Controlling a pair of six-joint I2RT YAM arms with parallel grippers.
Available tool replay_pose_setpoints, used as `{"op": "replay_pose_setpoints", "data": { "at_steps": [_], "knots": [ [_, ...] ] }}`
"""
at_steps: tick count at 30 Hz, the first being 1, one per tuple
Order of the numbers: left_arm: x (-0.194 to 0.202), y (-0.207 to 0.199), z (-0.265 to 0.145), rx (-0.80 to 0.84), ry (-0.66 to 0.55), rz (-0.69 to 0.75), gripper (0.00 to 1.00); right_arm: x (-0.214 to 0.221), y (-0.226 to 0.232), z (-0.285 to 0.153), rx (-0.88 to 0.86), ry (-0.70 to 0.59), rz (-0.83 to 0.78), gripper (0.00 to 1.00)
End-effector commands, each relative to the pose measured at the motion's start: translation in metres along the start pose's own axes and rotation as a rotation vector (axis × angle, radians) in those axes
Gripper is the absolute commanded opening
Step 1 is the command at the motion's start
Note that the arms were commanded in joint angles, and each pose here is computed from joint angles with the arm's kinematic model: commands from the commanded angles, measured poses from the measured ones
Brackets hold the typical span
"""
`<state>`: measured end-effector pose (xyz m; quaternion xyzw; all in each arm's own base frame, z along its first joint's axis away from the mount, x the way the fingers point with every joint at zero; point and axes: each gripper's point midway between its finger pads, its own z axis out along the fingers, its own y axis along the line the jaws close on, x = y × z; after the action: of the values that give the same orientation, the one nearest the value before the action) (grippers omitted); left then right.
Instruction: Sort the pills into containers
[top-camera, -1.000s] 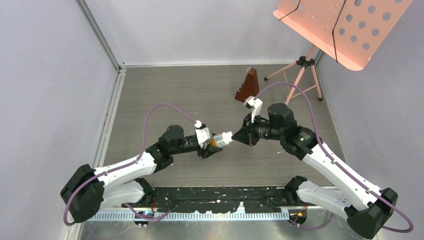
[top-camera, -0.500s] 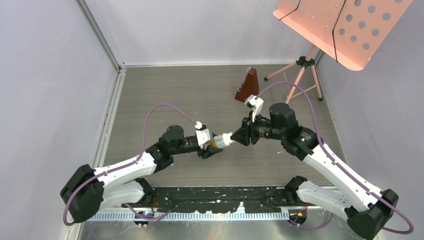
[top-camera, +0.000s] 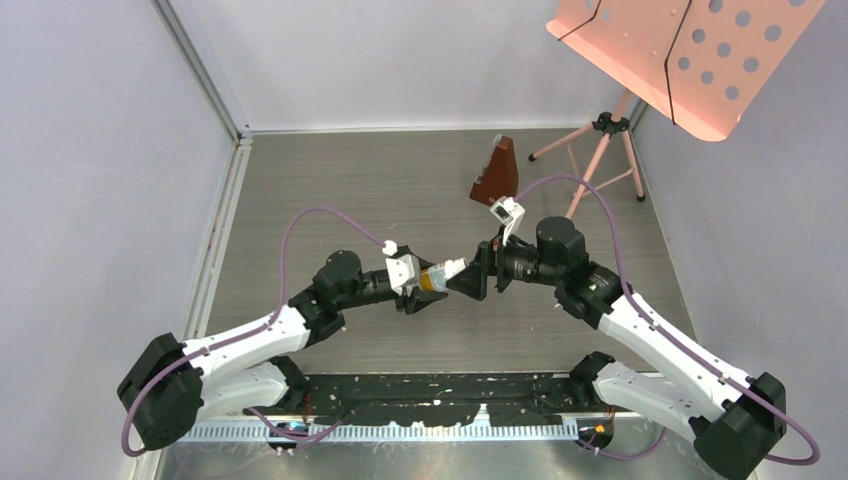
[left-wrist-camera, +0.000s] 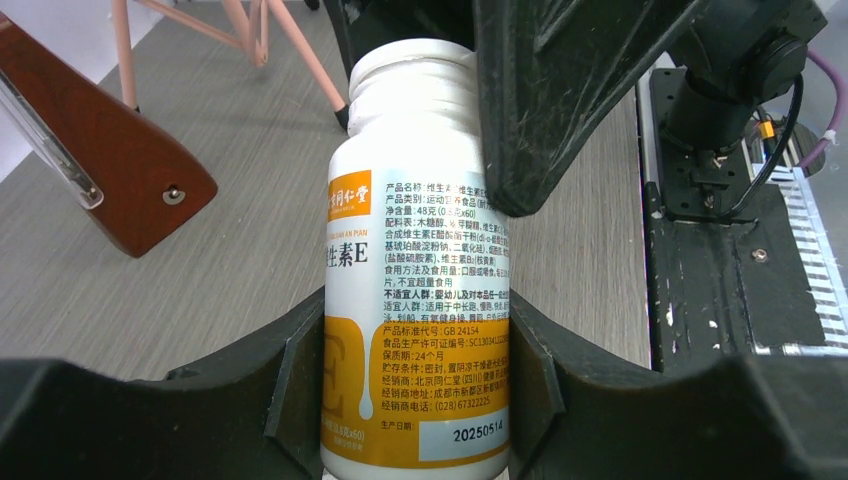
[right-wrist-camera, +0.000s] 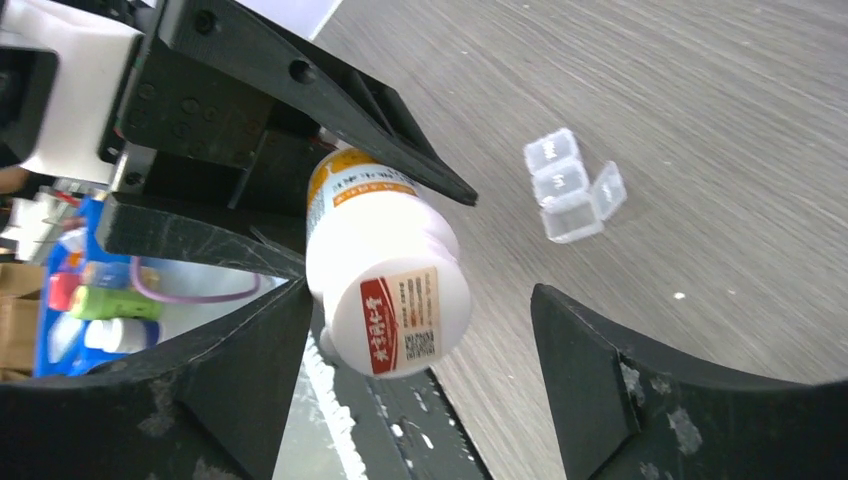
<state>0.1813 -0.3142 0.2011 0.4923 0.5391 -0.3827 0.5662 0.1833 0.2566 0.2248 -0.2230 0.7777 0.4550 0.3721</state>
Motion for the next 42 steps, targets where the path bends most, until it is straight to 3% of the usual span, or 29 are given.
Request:
{"op": "replay_pose_setpoints", "data": {
  "at_steps": [1, 4, 8, 9, 11, 13, 16, 23, 35, 36, 37, 38, 40, 41, 42],
  "knots": [
    [-0.039, 0.003, 0.005, 0.009, -0.124, 0.044, 0.02, -0.03, 0.032, 0.005, -0.164, -0.106, 0.032, 0.85],
    [-0.039, 0.005, 0.009, 0.006, -0.12, 0.035, 0.06, -0.031, 0.034, 0.012, -0.172, -0.099, 0.043, 0.8],
    [-0.037, 0.008, 0.012, 0.001, -0.112, 0.02, 0.16, -0.032, 0.032, 0.019, -0.148, -0.095, 0.05, 0.62],
    [-0.038, 0.01, 0.013, -0.011, -0.113, 0.015, 0.2, -0.032, 0.033, 0.019, -0.146, -0.092, 0.054, 0.51],
    [-0.038, 0.016, 0.014, -0.042, -0.114, 0.004, 0.34, -0.032, 0.033, 0.021, -0.129, -0.083, 0.064, 0.38],
    [-0.04, 0.021, 0.015, -0.069, -0.124, -0.006, 0.46, -0.032, 0.029, 0.023, -0.092, -0.077, 0.075, 0.3],
    [-0.038, 0.028, 0.018, -0.101, -0.125, -0.019, 0.56, -0.037, 0.024, 0.024, -0.01, -0.076, 0.105, 0.26],
    [-0.037, 0.047, 0.025, -0.199, -0.138, -0.062, 0.67, -0.032, 0.008, 0.028, 0.167, -0.031, 0.14, 0.26],
    [-0.025, 0.053, 0.023, -0.245, -0.116, -0.058, 0.61, -0.034, -0.015, 0.022, 0.363, 0.008, 0.178, 0.25],
    [-0.023, 0.052, 0.024, -0.24, -0.113, -0.06, 0.56, -0.032, -0.015, 0.022, 0.367, 0.018, 0.18, 0.26],
    [-0.024, 0.052, 0.025, -0.235, -0.113, -0.06, 0.37, -0.032, -0.016, 0.023, 0.372, 0.022, 0.184, 0.28],
    [-0.023, 0.051, 0.026, -0.229, -0.109, -0.061, 0.24, -0.032, -0.017, 0.023, 0.383, 0.032, 0.186, 0.3],
    [-0.02, 0.049, 0.027, -0.217, -0.104, -0.062, 0.03, -0.032, -0.017, 0.023, 0.381, 0.034, 0.186, 0.47],
    [-0.018, 0.049, 0.027, -0.216, -0.1, -0.064, 0.0, -0.033, -0.017, 0.023, 0.378, 0.024, 0.182, 0.62],
    [-0.017, 0.048, 0.026, -0.216, -0.098, -0.065, 0.0, -0.037, -0.016, 0.02, 0.378, 0.005, 0.177, 0.7]
  ]
}}
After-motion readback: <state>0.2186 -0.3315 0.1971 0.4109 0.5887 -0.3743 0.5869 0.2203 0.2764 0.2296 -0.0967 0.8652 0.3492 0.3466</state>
